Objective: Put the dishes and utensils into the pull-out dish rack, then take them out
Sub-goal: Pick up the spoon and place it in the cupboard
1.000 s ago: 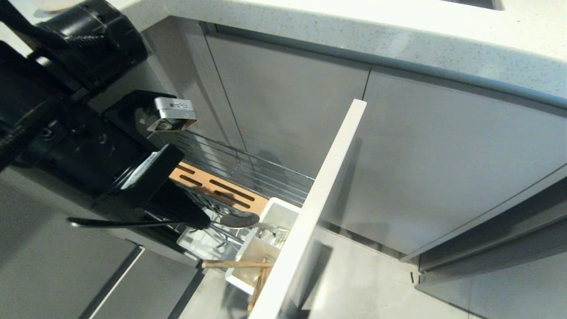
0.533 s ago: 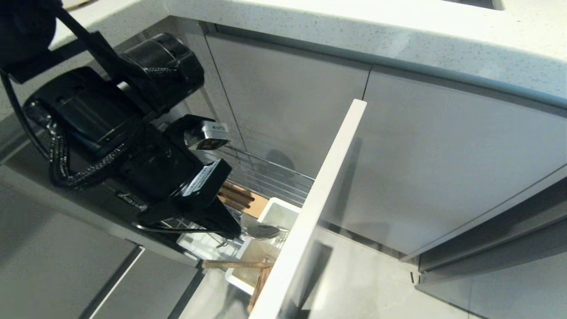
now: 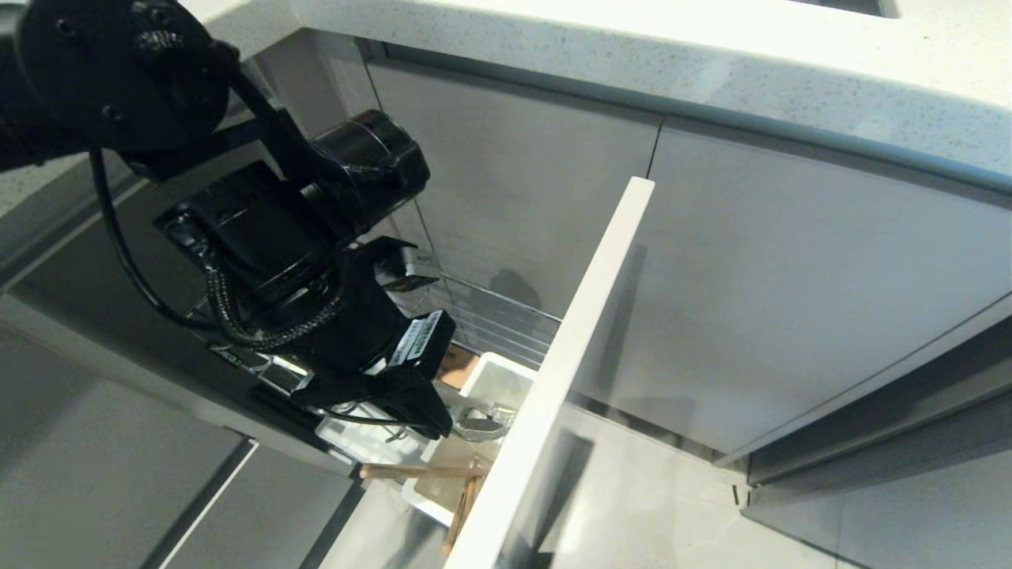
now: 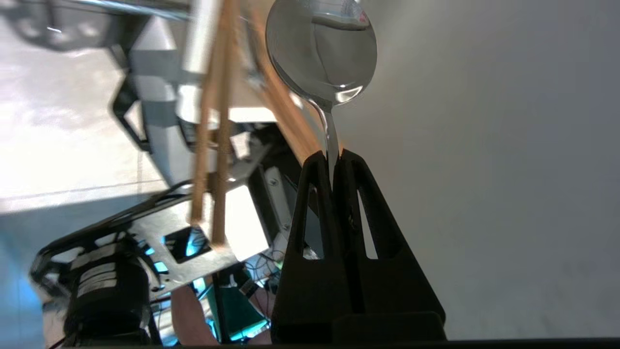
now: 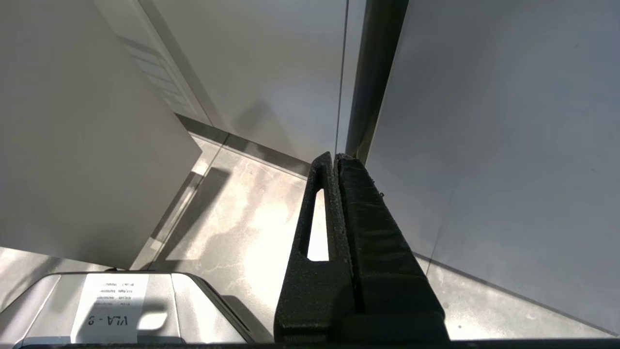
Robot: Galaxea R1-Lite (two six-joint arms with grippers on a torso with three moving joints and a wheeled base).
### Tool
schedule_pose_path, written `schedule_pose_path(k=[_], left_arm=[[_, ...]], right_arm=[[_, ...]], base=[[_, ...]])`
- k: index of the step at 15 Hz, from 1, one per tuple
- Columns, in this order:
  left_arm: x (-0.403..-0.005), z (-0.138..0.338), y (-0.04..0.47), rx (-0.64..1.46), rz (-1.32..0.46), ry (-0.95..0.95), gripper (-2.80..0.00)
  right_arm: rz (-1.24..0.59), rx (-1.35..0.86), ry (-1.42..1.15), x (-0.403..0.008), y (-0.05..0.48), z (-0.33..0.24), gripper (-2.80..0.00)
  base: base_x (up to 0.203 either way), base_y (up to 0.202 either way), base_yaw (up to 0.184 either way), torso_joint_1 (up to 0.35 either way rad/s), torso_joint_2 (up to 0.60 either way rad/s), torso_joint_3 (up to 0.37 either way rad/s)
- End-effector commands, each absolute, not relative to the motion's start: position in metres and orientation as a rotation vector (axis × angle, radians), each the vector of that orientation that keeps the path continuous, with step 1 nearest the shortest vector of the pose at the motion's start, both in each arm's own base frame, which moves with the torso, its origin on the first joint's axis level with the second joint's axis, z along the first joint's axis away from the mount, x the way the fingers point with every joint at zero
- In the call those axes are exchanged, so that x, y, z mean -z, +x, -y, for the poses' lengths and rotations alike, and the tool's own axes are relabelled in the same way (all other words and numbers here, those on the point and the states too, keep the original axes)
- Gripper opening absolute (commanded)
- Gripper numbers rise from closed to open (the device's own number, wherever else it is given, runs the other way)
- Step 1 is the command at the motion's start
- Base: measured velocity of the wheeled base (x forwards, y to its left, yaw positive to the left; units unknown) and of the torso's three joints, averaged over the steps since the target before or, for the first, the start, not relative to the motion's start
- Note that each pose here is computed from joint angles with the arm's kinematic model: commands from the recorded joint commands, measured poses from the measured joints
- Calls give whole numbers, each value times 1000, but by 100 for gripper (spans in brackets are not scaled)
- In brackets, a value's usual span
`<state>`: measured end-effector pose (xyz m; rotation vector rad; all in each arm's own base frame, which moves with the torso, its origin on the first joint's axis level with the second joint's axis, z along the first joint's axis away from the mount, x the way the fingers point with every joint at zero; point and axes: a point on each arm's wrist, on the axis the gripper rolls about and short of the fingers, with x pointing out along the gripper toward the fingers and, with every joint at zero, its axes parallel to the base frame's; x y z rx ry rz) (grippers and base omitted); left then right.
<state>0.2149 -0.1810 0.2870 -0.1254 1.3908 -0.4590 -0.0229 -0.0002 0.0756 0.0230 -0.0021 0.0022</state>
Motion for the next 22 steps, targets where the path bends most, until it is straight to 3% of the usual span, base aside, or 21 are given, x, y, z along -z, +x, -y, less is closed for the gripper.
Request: schedule_pose_path(k=[1, 22], left_arm=[[-282, 185, 220, 438, -1402, -120, -280], [-245, 212, 254, 379, -1442, -176, -280]], right_arm=[[0, -3, 23, -75, -23, 0, -280], [0, -3, 23, -75, -23, 0, -280]], base=[[0, 0, 0, 0, 0, 0], [0, 0, 0, 0, 0, 0]])
